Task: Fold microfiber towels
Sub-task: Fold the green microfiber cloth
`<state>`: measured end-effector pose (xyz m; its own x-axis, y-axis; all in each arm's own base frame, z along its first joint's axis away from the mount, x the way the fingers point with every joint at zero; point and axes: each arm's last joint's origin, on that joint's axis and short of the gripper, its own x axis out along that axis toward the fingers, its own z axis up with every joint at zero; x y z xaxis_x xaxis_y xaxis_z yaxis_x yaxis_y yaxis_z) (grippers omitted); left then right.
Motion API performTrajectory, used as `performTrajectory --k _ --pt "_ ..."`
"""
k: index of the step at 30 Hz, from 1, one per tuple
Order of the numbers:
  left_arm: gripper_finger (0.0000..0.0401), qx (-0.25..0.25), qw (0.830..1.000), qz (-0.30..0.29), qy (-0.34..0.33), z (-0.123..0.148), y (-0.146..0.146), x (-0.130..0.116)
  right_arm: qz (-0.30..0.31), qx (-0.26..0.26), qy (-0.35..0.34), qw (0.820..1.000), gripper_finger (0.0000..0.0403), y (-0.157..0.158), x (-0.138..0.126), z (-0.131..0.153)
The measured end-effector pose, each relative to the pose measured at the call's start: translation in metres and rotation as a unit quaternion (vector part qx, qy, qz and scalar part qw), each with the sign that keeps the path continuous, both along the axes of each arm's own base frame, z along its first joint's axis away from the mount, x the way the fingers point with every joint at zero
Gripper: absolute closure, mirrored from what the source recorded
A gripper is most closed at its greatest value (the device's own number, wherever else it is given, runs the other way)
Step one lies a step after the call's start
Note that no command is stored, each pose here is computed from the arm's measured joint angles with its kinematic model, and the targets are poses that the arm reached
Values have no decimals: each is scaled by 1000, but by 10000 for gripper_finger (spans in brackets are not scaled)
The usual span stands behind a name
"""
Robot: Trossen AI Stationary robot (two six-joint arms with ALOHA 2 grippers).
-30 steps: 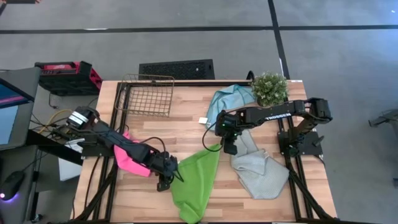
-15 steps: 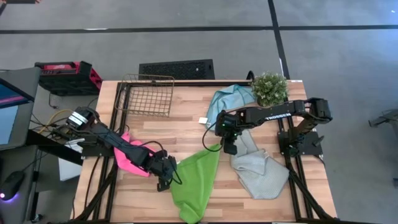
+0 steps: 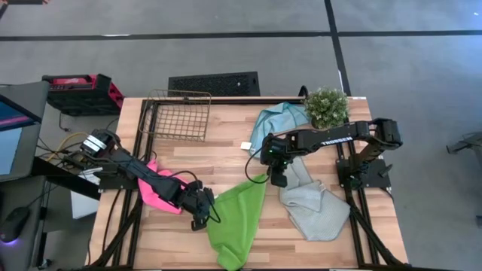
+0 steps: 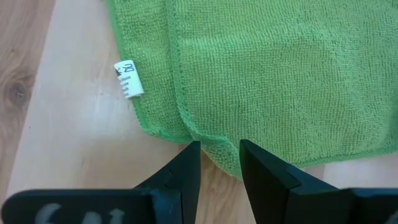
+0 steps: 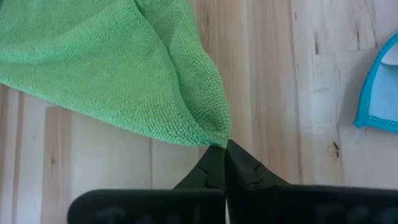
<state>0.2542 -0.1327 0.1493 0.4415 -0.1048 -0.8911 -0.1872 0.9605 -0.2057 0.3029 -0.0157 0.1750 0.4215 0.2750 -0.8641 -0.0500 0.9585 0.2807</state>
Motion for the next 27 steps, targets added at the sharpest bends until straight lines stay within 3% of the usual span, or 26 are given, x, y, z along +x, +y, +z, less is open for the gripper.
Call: performTrajectory --k 18,27 --pt "298 -11 1000 27 7 -1 0 0 0 -1 -4 1000 393 0 1 0" --pt "298 -20 999 22 37 -19 -4 4 -3 0 -5 1000 393 0 1 0"
